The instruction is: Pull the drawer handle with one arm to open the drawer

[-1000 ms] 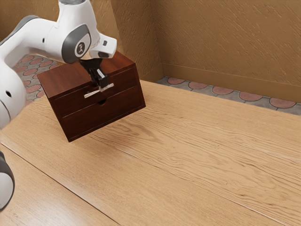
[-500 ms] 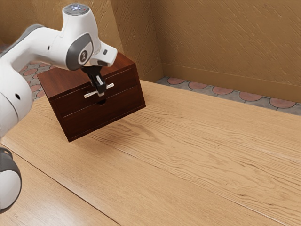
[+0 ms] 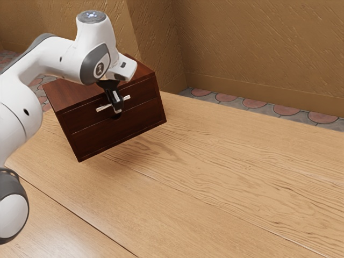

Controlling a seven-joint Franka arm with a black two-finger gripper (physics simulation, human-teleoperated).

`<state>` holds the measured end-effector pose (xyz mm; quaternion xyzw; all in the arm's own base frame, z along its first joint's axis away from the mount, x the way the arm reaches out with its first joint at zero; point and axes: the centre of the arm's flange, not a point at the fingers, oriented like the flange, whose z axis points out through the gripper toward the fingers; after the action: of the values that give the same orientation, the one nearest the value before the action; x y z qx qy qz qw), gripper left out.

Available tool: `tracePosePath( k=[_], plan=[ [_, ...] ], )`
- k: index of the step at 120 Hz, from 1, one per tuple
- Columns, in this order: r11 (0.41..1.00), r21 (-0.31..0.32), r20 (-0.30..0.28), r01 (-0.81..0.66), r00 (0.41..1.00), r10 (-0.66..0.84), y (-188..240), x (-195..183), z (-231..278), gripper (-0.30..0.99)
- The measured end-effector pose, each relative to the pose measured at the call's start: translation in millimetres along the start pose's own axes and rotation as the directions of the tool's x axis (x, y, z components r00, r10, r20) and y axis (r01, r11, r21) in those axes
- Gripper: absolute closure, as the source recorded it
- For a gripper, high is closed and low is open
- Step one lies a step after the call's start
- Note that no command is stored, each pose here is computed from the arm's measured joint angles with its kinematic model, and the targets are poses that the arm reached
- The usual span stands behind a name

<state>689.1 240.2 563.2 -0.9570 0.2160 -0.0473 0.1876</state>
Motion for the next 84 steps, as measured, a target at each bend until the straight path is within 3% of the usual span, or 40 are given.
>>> tracePosePath(
  k=[47,84],
  plan=[
    [1.000,-0.004,-0.005,-0.018,1.000,0.018,2.7,-0.2,-4.3,0.59],
    [0.999,-0.020,0.005,-0.029,1.000,0.029,9.8,-5.9,-7.7,0.60]
  ],
)
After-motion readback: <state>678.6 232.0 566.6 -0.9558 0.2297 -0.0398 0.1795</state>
